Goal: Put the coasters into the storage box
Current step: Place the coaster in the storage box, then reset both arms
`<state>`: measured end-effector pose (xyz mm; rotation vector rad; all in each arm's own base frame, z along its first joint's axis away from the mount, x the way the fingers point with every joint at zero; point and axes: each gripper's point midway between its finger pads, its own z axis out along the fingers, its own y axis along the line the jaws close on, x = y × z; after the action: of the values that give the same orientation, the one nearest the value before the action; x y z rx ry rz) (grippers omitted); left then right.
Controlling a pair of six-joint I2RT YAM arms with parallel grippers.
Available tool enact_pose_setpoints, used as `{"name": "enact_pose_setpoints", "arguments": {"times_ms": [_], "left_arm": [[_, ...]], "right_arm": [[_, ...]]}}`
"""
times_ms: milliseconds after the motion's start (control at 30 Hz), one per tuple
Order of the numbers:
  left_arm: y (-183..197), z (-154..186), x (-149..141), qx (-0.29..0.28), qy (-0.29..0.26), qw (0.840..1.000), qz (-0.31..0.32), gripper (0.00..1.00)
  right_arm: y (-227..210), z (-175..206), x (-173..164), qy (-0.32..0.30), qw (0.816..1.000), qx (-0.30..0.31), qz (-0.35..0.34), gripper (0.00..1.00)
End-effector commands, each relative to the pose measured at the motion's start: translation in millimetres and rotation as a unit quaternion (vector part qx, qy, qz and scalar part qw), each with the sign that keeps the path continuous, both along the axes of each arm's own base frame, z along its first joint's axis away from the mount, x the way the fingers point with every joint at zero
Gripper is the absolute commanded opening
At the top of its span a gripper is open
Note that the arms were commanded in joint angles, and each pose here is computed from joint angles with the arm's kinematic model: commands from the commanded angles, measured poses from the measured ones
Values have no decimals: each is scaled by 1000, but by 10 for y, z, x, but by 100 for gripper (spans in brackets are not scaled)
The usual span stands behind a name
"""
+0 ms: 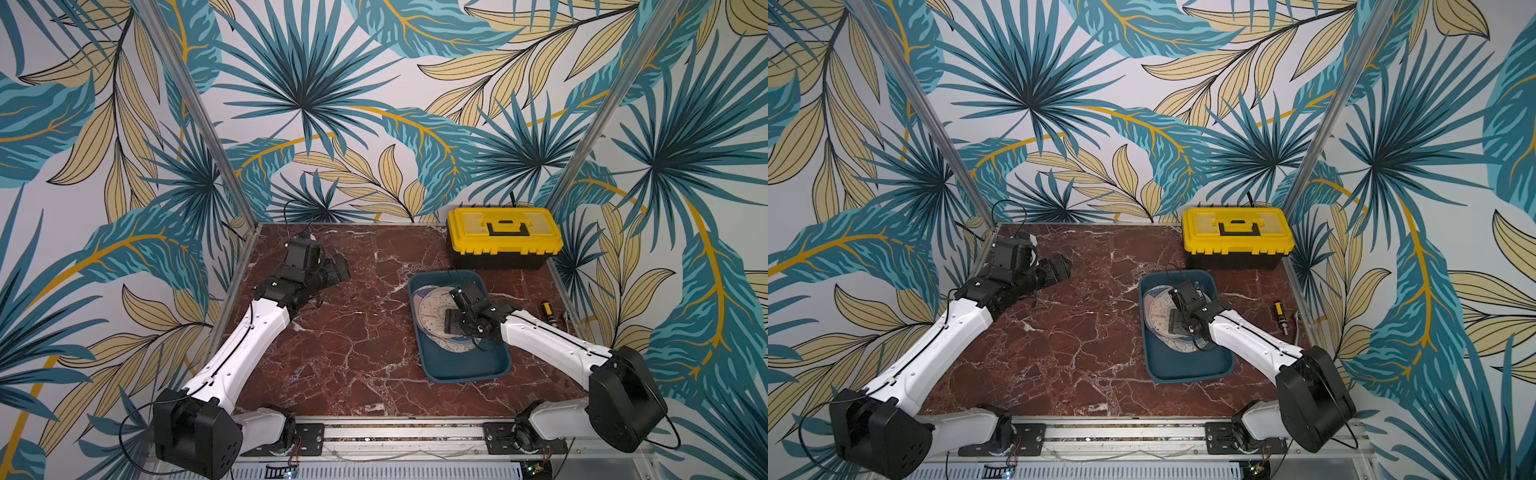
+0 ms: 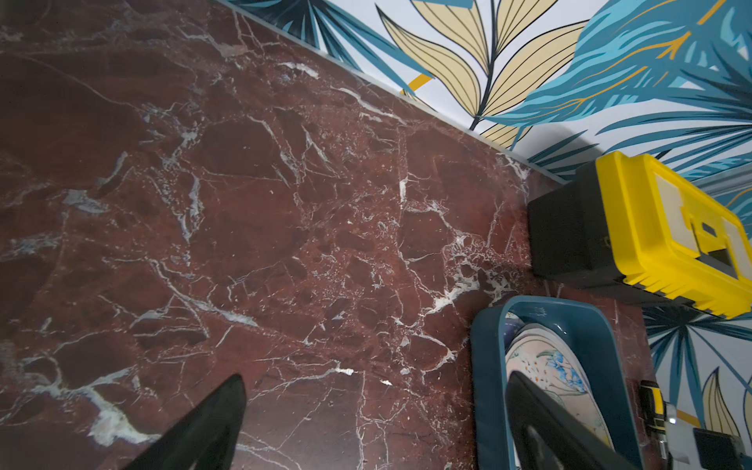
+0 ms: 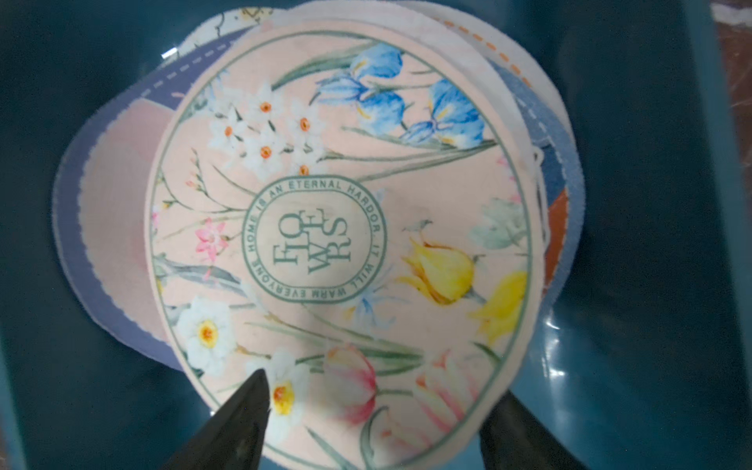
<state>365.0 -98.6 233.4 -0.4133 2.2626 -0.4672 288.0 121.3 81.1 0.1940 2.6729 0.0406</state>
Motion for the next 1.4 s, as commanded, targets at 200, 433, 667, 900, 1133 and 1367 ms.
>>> {"name": "enact_pose_setpoints", "arguments": {"times_ms": [200, 433, 667, 900, 1133, 1367], "left_arm": [[313, 36, -107, 41, -13, 998, 39, 100], [606, -60, -107, 65, 1, 996, 66, 99], [1005, -376, -82, 118, 58, 984, 121, 100], [1171, -716, -62, 154, 81, 975, 136, 100], [1270, -992, 50, 210, 73, 968, 118, 100], [1266, -908, 171, 225, -57, 966, 110, 100]], "right_arm": [[-273, 215, -64, 4, 997, -72, -13, 100], [-413, 619, 133, -57, 992, -115, -2, 99], [-625, 772, 451, -107, 980, -169, 0, 99], [-1048, 507, 719, -152, 967, -206, -8, 100], [-1197, 325, 998, -202, 956, -212, 3, 99], [-1342, 353, 1199, -285, 940, -186, -23, 99]]}}
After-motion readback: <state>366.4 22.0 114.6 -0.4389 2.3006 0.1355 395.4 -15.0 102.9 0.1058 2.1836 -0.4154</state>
